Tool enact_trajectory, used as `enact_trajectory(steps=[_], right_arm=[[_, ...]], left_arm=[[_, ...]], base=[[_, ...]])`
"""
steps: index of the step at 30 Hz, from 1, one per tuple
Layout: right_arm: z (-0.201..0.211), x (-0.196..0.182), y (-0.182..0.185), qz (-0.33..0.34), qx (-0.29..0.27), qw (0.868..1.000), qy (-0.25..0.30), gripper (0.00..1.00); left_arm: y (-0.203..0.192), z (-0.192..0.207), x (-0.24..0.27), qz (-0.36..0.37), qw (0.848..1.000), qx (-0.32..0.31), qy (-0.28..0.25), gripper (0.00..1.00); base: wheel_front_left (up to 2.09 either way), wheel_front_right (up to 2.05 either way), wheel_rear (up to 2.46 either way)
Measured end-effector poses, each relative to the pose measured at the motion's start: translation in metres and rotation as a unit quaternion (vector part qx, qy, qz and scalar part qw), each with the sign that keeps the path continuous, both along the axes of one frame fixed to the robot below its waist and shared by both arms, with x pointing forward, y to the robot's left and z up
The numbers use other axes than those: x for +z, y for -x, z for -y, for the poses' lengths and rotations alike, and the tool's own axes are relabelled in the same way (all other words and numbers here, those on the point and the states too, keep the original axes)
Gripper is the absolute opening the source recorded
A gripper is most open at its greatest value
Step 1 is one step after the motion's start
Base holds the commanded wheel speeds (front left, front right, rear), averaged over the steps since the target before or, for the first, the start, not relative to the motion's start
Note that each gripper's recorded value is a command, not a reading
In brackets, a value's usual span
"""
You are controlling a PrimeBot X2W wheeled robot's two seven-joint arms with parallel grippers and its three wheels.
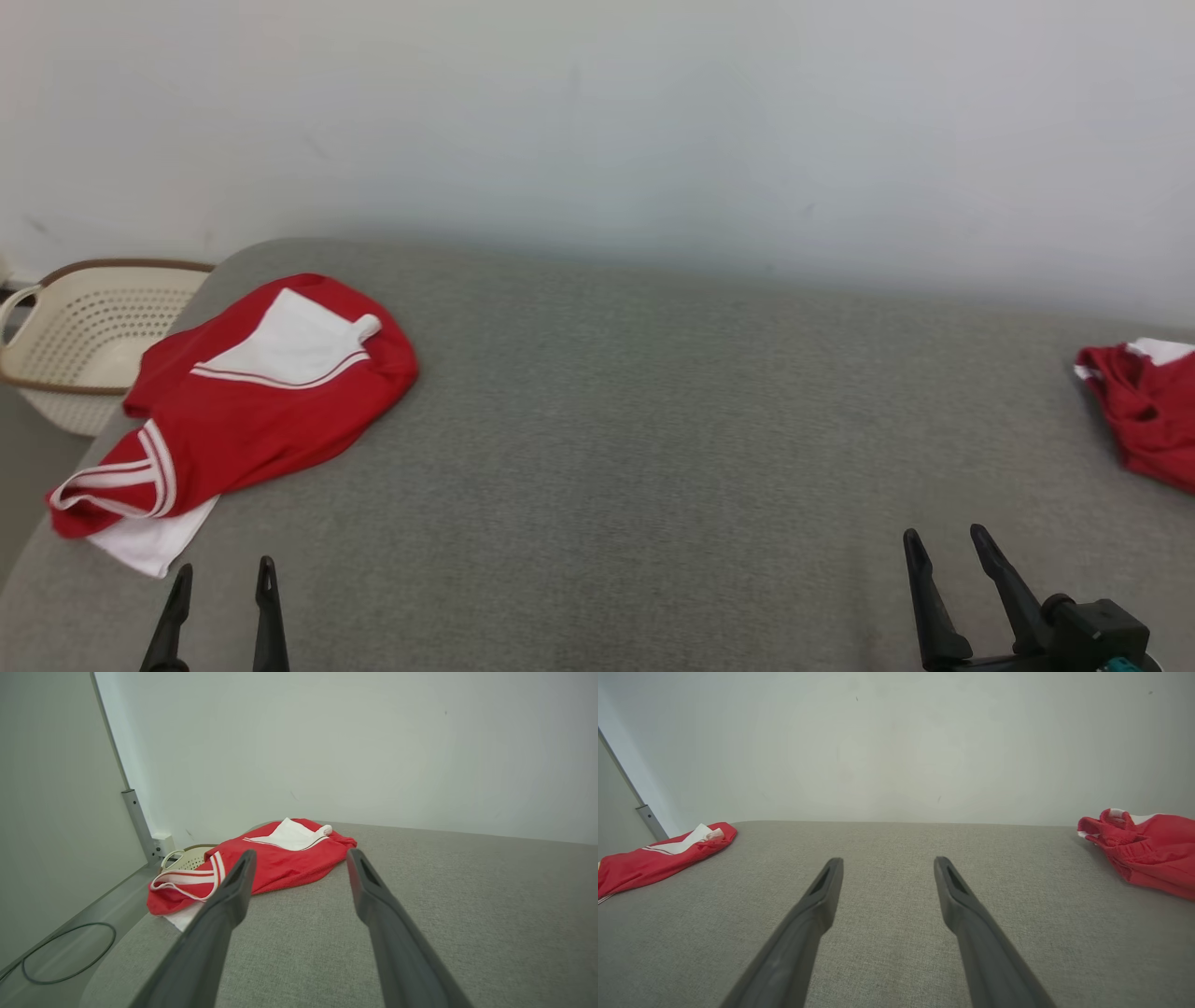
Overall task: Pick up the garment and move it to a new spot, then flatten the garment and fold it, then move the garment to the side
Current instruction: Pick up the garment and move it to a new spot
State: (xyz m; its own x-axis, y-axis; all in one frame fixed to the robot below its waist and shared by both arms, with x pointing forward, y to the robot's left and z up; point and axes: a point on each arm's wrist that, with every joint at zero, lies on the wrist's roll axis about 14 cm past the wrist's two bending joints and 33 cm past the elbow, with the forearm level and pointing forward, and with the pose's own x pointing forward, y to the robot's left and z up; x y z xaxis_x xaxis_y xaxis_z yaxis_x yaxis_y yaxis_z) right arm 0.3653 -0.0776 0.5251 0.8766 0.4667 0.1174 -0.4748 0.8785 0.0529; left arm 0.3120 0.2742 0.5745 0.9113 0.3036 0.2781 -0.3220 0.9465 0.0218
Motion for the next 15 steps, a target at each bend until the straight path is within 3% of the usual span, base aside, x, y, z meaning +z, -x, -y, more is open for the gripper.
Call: enact_trajectory(steps=[15], right_arm=[[-0.061, 0.000, -0.006, -0.004, 0.087, 0.996, 0.000, 1.00]], left_arm=[[0.052, -0.050, -0.010, -0.019, 0.995, 0.099, 0.012, 1.00]], base=[[0.00, 0.00, 0.00]])
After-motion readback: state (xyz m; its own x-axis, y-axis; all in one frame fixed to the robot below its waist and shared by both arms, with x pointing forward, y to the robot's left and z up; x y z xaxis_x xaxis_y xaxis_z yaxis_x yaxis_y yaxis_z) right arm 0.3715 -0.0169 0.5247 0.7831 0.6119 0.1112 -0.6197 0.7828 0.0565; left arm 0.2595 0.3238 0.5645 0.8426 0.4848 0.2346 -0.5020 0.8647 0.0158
